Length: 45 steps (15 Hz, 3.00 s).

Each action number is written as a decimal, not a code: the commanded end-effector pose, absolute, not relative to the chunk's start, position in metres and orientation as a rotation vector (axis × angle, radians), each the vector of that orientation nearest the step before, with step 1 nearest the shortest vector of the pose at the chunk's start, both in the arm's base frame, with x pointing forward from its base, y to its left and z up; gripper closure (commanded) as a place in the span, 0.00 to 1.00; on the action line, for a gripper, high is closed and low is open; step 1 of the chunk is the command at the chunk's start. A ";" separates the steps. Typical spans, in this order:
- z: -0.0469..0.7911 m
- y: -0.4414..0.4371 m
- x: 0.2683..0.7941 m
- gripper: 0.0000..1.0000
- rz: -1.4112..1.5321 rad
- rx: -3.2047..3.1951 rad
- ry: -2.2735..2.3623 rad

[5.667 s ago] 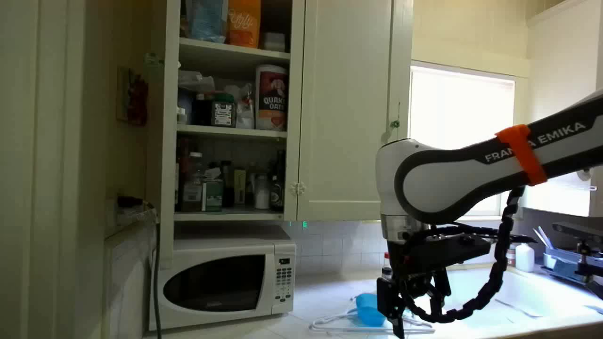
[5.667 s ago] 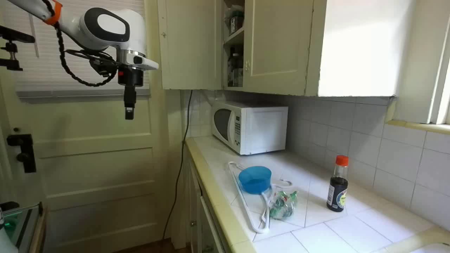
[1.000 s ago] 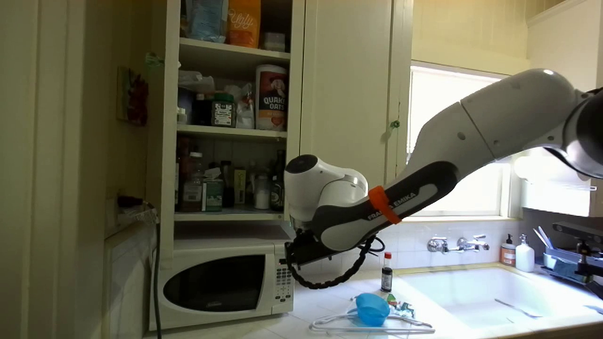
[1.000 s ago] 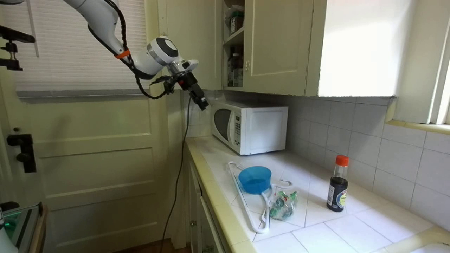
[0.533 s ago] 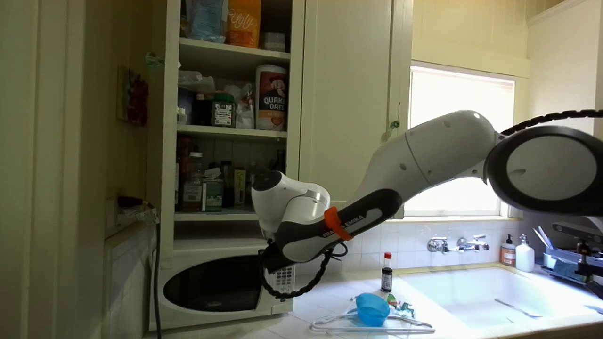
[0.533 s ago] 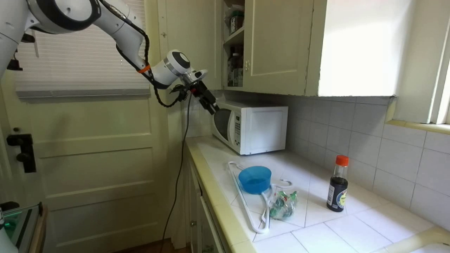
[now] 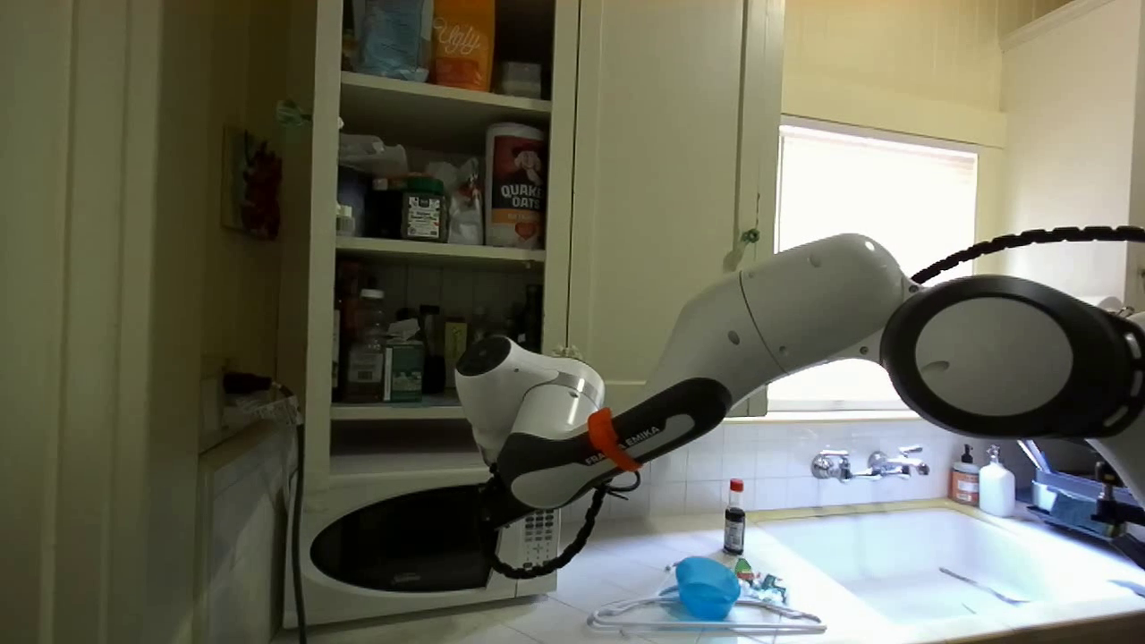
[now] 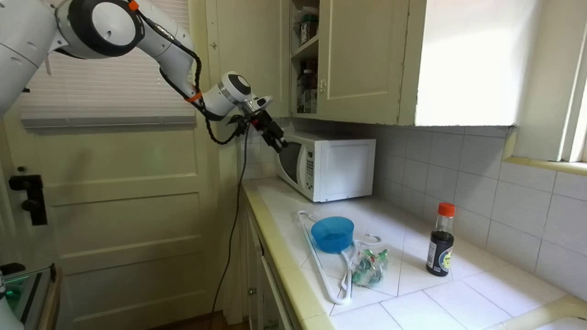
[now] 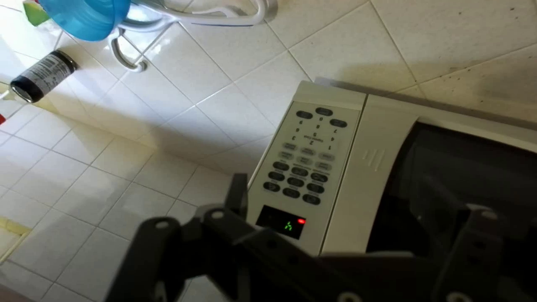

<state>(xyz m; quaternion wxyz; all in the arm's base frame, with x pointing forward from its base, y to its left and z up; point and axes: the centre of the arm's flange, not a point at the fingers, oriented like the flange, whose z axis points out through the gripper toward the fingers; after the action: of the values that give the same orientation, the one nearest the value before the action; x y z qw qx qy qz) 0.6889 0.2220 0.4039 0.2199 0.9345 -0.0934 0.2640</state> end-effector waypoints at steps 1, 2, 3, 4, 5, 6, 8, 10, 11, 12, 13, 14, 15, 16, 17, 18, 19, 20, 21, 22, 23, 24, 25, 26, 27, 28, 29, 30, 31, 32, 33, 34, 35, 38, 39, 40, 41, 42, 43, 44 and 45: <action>0.386 0.227 0.718 0.00 0.826 2.548 -0.366; 0.382 0.229 0.729 0.00 0.848 2.547 -0.382; 0.377 0.231 0.741 0.00 0.867 2.546 -0.395; 0.372 0.233 0.750 0.00 0.877 2.540 -0.404; 0.367 0.236 0.761 0.00 0.881 2.538 -0.390; 0.362 0.240 0.770 0.00 0.874 2.534 -0.383; 0.354 0.249 0.777 0.00 0.868 2.521 -0.385; 0.347 0.256 0.776 0.00 0.871 2.506 -0.397; 0.344 0.259 0.774 0.00 0.870 2.500 -0.395; 0.342 0.261 0.771 0.00 0.871 2.490 -0.398; 0.339 0.261 0.770 0.00 0.887 2.465 -0.414; 0.336 0.261 0.771 0.00 0.869 2.465 -0.435; 0.334 0.259 0.769 0.00 0.852 2.452 -0.468; 0.333 0.257 0.767 0.00 0.835 2.440 -0.509; 0.331 0.254 0.765 0.00 0.821 2.425 -0.547; 0.329 0.249 0.764 0.00 0.809 2.410 -0.587; 0.329 0.244 0.764 0.00 0.797 2.393 -0.629; 0.328 0.240 0.765 0.00 0.795 2.378 -0.659; 0.327 0.236 0.767 0.00 0.800 2.358 -0.690; 0.327 0.234 0.769 0.00 0.803 2.342 -0.717; 0.326 0.232 0.772 0.00 0.808 2.329 -0.736; 0.326 0.233 0.775 0.00 0.813 2.329 -0.751; 0.326 0.233 0.775 0.00 0.813 2.321 -0.772; 0.327 0.232 0.775 0.00 0.802 2.314 -0.800; 0.327 0.232 0.772 0.00 0.747 2.307 -0.835; 0.328 0.233 0.766 0.00 0.701 2.279 -0.882; 0.329 0.233 0.762 0.00 0.692 2.273 -0.909; 0.330 0.233 0.758 0.00 0.663 2.263 -0.933; 0.330 0.232 0.755 0.00 0.644 2.257 -0.947; 0.330 0.232 0.753 0.00 0.633 2.251 -0.962; 0.329 0.231 0.752 0.00 0.617 2.253 -0.966; 0.329 0.230 0.751 0.00 0.608 2.252 -0.975; 0.327 0.230 0.749 0.00 0.580 2.249 -0.982; 0.317 0.222 0.735 0.00 0.350 2.211 -0.955; 0.314 0.224 0.731 0.00 0.320 2.222 -0.924; 0.313 0.228 0.729 0.00 0.298 2.244 -0.878; 0.312 0.232 0.728 0.00 0.302 2.276 -0.829; 0.311 0.237 0.728 0.00 0.320 2.321 -0.756; 0.312 0.239 0.729 0.00 0.342 2.333 -0.709; 0.313 0.241 0.730 0.00 0.385 2.346 -0.651; 0.314 0.242 0.734 0.00 0.425 2.344 -0.616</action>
<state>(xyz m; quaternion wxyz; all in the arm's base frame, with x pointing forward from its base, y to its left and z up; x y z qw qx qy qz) 0.7247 0.2392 0.3159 0.3363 0.8869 -0.2853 0.1373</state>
